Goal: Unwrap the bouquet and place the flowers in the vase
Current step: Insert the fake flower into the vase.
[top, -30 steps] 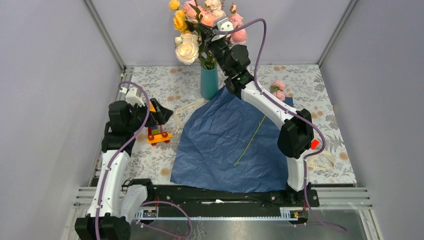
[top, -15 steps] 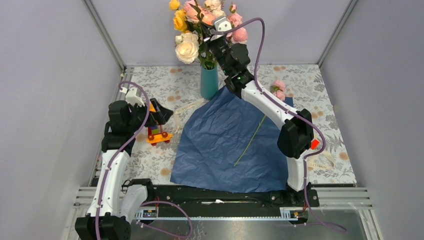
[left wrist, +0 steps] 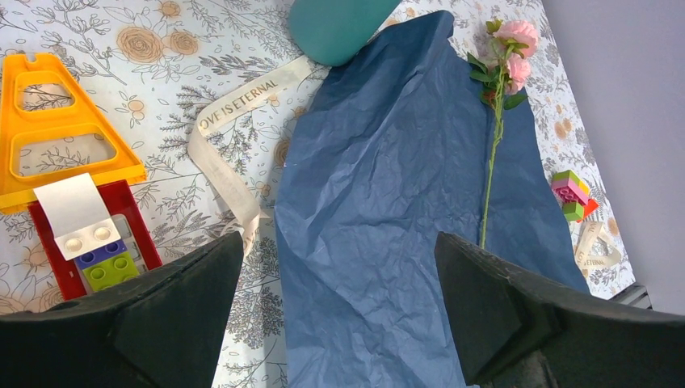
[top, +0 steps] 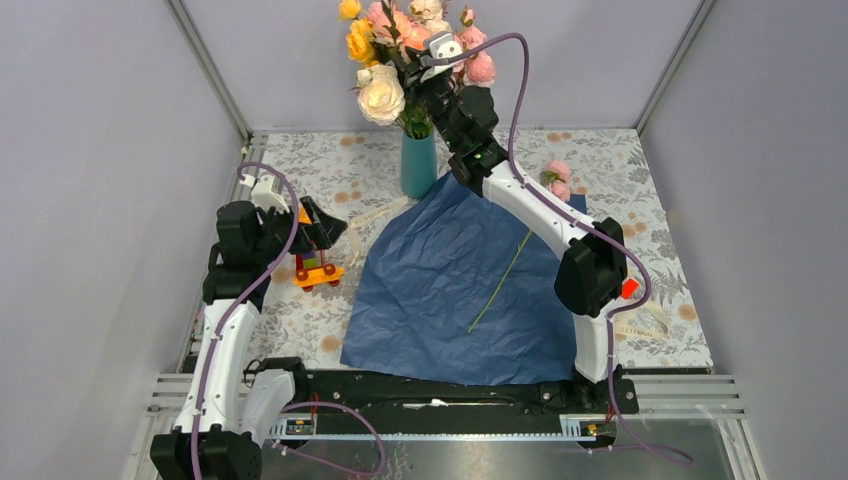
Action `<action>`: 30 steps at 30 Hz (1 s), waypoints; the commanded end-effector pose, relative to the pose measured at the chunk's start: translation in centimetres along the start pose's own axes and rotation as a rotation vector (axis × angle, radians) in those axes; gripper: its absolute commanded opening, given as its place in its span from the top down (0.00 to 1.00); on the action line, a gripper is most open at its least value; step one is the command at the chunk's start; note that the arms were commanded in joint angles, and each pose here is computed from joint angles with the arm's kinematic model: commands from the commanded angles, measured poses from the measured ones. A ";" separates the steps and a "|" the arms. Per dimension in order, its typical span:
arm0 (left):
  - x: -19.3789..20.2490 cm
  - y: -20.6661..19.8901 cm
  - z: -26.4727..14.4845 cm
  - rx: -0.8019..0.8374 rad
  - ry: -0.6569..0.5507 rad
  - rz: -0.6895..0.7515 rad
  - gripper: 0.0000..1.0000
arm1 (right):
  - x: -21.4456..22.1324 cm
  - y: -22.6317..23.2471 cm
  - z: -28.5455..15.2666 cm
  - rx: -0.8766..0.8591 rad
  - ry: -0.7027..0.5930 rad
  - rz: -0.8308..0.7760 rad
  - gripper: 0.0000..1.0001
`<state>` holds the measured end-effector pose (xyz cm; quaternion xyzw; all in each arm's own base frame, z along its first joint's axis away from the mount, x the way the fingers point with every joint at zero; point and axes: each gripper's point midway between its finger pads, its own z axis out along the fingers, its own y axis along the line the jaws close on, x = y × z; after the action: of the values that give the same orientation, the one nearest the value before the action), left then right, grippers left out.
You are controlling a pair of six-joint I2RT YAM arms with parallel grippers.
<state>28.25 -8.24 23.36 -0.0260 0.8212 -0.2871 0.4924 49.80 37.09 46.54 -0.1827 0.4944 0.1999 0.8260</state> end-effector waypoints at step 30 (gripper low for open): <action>-0.8 -0.5 0.3 0.045 -0.026 0.005 0.05 | -11.2 -1.0 -3.3 -0.028 -0.129 0.121 0.38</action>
<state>28.30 -8.36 23.08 -0.0284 0.8234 -0.2933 0.4851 44.74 34.35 52.67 -0.1592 0.4700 0.2593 0.8286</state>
